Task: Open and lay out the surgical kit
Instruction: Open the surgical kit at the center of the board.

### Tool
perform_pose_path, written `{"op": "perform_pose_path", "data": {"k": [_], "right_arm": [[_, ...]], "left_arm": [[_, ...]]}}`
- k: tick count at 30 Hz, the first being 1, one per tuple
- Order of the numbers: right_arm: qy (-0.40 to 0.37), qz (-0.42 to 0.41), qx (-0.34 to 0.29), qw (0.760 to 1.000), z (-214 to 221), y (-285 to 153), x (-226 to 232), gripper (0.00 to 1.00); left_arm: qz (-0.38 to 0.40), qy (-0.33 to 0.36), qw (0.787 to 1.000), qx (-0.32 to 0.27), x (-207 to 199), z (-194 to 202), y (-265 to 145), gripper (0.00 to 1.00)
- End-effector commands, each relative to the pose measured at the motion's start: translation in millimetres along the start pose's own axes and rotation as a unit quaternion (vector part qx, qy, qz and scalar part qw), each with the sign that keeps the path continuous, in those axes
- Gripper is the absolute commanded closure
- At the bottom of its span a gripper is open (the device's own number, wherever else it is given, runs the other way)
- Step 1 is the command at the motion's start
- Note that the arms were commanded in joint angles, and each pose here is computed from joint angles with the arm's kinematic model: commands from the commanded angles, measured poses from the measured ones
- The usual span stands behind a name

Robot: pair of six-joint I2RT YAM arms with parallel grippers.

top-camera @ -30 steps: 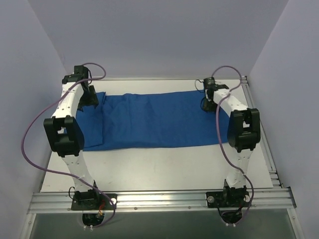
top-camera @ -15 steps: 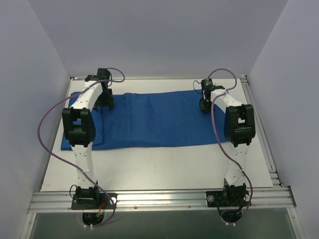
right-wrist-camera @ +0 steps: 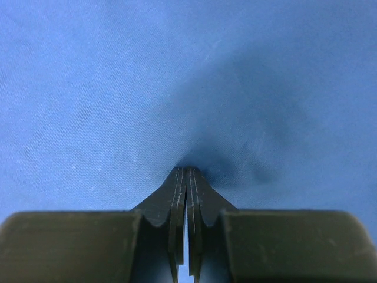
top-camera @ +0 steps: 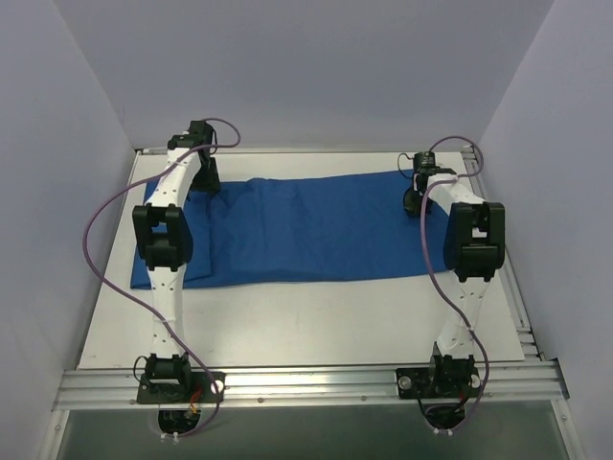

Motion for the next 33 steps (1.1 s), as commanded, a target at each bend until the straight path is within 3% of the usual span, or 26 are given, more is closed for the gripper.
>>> {"op": "perform_pose_path", "data": {"k": [1, 16, 19, 20, 26, 29, 33], "right_arm": [[-0.029, 0.15, 0.102, 0.983, 41.7, 33.5, -57.4, 1.0], [-0.04, 0.17, 0.098, 0.98, 36.7, 31.6, -62.9, 1.0], [-0.038, 0.171, 0.098, 0.98, 35.5, 30.7, -64.6, 1.0], [-0.036, 0.172, 0.098, 0.979, 34.9, 30.8, -66.3, 1.0], [-0.031, 0.184, 0.101, 0.977, 34.7, 33.0, -75.2, 1.0], [-0.029, 0.188, 0.104, 0.976, 34.0, 34.1, -78.3, 1.0], [-0.03, 0.19, 0.104, 0.976, 34.2, 34.8, -78.7, 1.0]], "left_arm": [[0.003, 0.002, 1.0, -0.001, -11.1, -6.1, -2.1, 0.3], [0.022, -0.002, 0.999, -0.03, -36.1, -20.0, 10.8, 0.31], [0.017, -0.005, 1.0, -0.023, -34.7, -18.5, 15.4, 0.35], [0.014, -0.005, 1.0, -0.024, -32.6, -19.0, 15.3, 0.41], [0.017, -0.025, 0.998, -0.047, -13.8, -29.3, 0.9, 0.54], [0.033, -0.032, 0.997, -0.061, -6.3, -34.9, -8.1, 0.66], [0.043, -0.039, 0.996, -0.063, 2.2, -37.6, -8.1, 0.94]]}}
Point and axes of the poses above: each gripper's point midway between its finger pads, its own y axis out along the fingers, its own x axis along the line the jaws close on, z = x × y, the point moved 10 cm from there along -y, back along the fingers, and after that the axes turned 8 degrees about y, right-handed, at the moved point
